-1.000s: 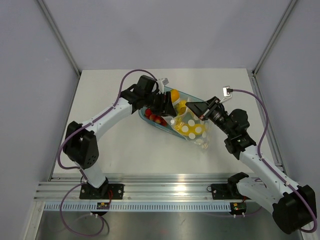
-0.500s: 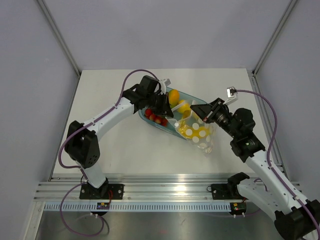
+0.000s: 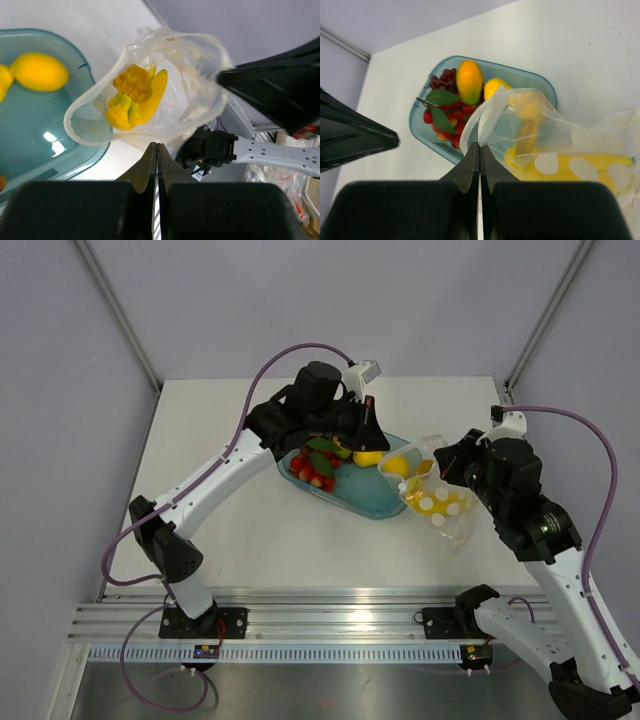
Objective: Place the food in the zip-top bag and seal the zipper
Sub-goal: Adjust the zipper food storage bag at the center of the board.
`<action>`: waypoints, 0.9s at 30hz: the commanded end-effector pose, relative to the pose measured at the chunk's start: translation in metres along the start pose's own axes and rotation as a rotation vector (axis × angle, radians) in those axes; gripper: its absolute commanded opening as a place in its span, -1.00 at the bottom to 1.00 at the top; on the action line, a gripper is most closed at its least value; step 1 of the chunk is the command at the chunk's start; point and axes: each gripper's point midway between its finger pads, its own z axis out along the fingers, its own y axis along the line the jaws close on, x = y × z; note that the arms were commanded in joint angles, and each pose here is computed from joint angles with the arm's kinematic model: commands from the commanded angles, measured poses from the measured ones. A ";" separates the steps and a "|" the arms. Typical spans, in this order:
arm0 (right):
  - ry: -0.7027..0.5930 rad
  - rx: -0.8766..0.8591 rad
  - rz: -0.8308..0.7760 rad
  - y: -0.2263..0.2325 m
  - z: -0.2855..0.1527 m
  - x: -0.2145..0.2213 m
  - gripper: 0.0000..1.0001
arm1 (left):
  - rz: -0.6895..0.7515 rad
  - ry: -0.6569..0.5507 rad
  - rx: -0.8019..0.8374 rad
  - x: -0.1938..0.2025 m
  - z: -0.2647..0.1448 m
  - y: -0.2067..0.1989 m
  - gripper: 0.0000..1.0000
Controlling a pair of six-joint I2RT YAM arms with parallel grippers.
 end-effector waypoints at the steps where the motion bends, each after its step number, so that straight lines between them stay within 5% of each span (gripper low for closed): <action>1: 0.039 0.098 -0.102 -0.029 -0.011 0.014 -1.00 | 0.003 -0.024 -0.020 -0.011 0.009 0.003 -1.00; 4: 0.019 0.031 -0.090 -0.019 -0.016 0.013 -1.00 | -0.012 -0.010 -0.092 -0.005 0.021 0.026 -0.96; 5: 0.017 0.025 -0.091 -0.018 -0.016 0.013 -1.00 | -0.029 0.005 -0.117 -0.001 0.024 0.034 -0.50; 8: 0.011 0.018 -0.106 -0.017 -0.020 0.010 -1.00 | -0.065 0.056 -0.146 0.016 0.038 0.051 0.18; 10: 0.005 0.009 -0.110 -0.015 -0.023 0.008 -1.00 | -0.090 0.087 -0.153 0.029 0.046 0.060 0.32; 21: -0.002 -0.055 -0.093 -0.002 -0.028 0.004 -1.00 | -0.109 0.177 -0.098 0.067 0.061 0.071 0.53; 24: -0.002 -0.068 -0.085 0.000 -0.028 0.004 -1.00 | -0.129 0.197 -0.083 0.076 0.066 0.074 0.41; 27: -0.002 -0.073 -0.081 0.002 -0.027 0.004 -1.00 | -0.142 0.208 -0.064 0.081 0.070 0.074 0.03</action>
